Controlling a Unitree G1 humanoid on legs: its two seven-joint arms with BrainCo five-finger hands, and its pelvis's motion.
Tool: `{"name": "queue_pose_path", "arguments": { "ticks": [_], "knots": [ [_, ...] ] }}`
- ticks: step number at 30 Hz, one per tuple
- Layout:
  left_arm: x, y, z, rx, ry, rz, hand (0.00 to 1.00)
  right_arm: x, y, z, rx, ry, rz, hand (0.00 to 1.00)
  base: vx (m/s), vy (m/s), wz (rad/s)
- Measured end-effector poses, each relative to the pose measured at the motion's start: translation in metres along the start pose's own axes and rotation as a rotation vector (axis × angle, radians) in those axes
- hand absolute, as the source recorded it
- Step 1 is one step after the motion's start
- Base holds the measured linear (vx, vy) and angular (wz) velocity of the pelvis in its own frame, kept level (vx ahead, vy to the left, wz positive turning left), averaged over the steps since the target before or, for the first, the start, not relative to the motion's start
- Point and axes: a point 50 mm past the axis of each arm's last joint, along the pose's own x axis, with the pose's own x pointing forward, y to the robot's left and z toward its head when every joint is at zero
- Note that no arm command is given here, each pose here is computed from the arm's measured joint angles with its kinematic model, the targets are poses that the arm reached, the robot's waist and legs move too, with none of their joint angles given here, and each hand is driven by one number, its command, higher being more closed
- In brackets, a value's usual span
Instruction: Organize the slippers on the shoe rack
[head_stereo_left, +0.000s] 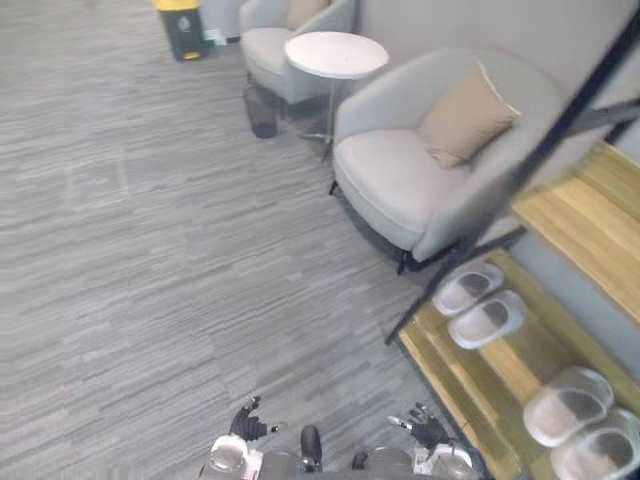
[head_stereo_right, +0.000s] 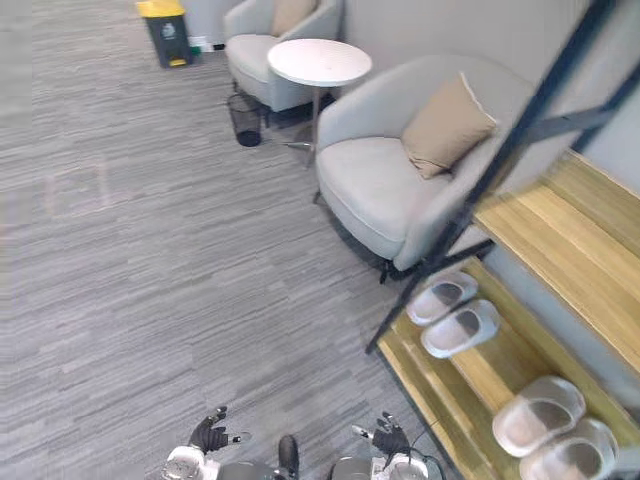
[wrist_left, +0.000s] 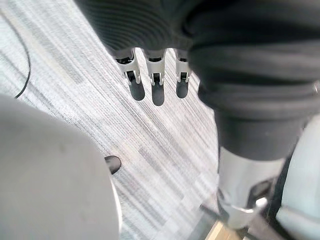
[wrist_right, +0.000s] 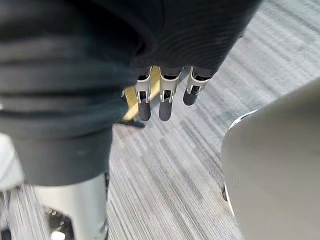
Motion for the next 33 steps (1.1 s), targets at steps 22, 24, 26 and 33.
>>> {"name": "queue_pose_path", "arguments": {
  "ticks": [22,24,26,33],
  "knots": [
    [0.001,0.007,-0.003,0.014,0.022,0.013,0.0,0.004,0.007,0.013,0.03,-0.039,0.009,0.0,0.17,0.122,0.28],
    [0.001,0.006,-0.003,0.012,0.022,0.011,0.0,0.004,0.004,0.014,0.024,-0.04,0.002,0.0,0.3,-0.019,0.45],
    [0.003,0.004,0.002,0.007,0.009,0.007,0.0,0.005,0.001,0.015,0.019,-0.044,-0.004,0.0,0.32,-0.109,0.62],
    [0.004,-0.007,0.006,-0.017,-0.001,-0.014,0.0,0.004,-0.009,0.014,0.018,-0.043,-0.031,0.0,0.45,-0.214,0.59]
  ]
}}
